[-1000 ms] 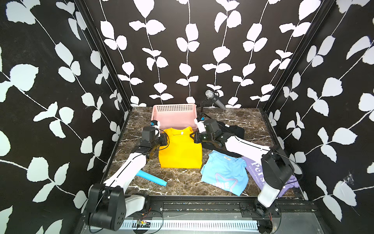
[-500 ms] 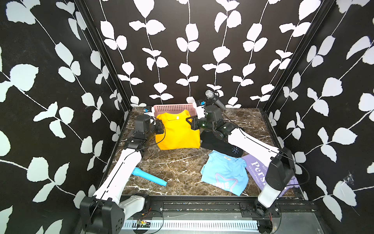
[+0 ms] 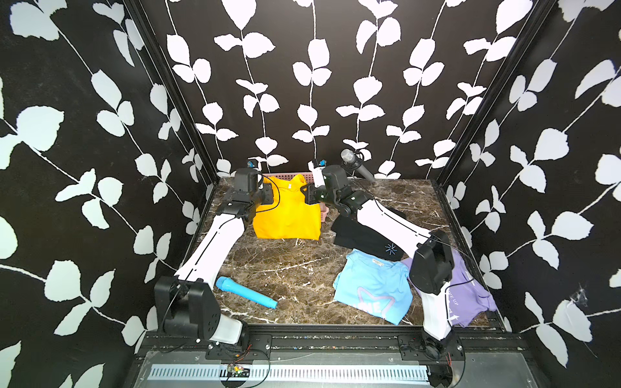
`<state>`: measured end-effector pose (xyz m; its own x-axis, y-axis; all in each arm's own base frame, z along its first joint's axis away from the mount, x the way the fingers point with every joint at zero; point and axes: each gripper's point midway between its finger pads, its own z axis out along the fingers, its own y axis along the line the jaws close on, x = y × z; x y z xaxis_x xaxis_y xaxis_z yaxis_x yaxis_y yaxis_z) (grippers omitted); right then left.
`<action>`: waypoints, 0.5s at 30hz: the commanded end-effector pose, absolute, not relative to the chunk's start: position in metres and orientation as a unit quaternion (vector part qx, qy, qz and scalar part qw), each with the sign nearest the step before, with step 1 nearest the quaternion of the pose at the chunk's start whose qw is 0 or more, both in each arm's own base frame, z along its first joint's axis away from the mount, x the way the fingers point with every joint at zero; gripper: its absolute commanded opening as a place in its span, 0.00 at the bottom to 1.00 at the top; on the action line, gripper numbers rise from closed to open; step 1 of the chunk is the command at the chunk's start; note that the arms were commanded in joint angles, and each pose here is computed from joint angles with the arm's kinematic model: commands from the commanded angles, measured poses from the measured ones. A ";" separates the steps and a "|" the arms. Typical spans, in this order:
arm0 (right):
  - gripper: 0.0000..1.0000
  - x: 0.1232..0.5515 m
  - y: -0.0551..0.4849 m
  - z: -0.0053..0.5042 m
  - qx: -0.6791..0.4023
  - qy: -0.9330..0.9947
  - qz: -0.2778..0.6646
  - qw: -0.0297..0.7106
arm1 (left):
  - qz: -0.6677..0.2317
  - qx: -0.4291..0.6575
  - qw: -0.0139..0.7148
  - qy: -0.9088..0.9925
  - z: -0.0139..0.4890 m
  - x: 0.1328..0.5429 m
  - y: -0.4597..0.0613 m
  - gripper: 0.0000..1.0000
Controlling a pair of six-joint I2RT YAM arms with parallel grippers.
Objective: Put the folded t-shirts into the basket
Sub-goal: Move the bin to the center of the board.
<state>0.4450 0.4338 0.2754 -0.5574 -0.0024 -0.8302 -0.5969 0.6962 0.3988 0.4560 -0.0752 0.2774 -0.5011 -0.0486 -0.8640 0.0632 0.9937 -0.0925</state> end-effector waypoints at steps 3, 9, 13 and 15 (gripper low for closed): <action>0.00 0.467 0.436 0.288 -0.175 0.809 0.326 0.457 | -0.054 0.006 0.510 0.859 0.291 0.480 -0.066 0.00; 0.00 0.494 0.439 0.277 -0.162 0.816 0.324 0.451 | -0.055 0.008 0.496 0.867 0.283 0.505 -0.060 0.00; 0.00 0.510 0.438 0.272 -0.156 0.819 0.321 0.449 | -0.055 0.009 0.487 0.872 0.274 0.523 -0.058 0.00; 0.00 0.519 0.437 0.267 -0.151 0.821 0.317 0.451 | -0.057 0.009 0.481 0.875 0.266 0.533 -0.058 0.00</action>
